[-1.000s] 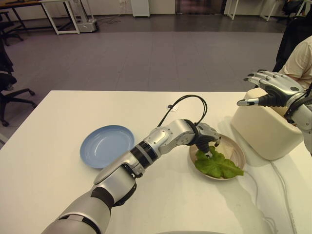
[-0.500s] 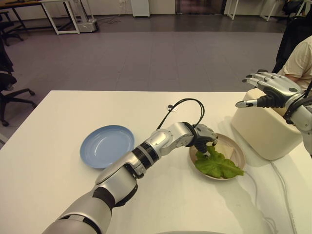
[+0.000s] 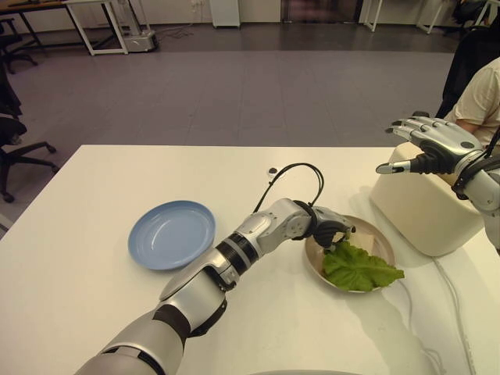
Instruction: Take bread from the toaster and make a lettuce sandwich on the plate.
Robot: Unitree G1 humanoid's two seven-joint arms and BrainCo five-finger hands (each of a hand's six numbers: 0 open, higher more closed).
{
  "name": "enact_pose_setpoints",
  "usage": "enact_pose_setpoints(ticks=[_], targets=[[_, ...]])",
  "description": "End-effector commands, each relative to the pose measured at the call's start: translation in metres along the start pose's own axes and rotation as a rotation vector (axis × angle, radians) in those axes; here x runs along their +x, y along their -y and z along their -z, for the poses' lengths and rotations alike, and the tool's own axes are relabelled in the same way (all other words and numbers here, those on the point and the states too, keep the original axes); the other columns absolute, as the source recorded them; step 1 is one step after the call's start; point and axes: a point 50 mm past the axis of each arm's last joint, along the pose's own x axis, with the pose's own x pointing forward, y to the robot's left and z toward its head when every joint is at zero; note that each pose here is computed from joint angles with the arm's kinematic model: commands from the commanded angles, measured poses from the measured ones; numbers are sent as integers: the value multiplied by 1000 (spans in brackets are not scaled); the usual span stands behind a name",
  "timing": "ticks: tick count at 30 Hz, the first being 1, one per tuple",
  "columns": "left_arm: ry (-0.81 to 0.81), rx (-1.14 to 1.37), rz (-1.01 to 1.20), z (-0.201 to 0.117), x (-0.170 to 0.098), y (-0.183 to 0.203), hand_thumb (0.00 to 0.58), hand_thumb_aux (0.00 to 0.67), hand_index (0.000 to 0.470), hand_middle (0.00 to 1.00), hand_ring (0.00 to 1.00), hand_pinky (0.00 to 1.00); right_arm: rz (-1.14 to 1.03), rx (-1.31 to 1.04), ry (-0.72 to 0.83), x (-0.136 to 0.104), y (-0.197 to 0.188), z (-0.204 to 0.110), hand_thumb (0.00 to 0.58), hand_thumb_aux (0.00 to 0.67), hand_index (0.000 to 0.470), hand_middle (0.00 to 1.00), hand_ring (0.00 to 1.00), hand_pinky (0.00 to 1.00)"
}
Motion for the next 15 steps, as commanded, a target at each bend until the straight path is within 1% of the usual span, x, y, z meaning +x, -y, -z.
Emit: enact_pose_setpoints(ticks=[1, 6, 15], targets=[[-39, 0, -33, 10, -4, -12, 580, 670, 470, 0, 0, 0, -11, 7, 3, 2, -3, -1, 0, 0, 0, 0, 0, 0], [-109, 49, -65, 24, -8, -27, 580, 670, 470, 0, 0, 0, -14, 5, 8, 5, -4, -2, 0, 0, 0, 0, 0, 0], [-105, 54, -43, 24, -2, -19, 580, 670, 470, 0, 0, 0, -21, 7, 13, 3, -6, -4, 0, 0, 0, 0, 0, 0]])
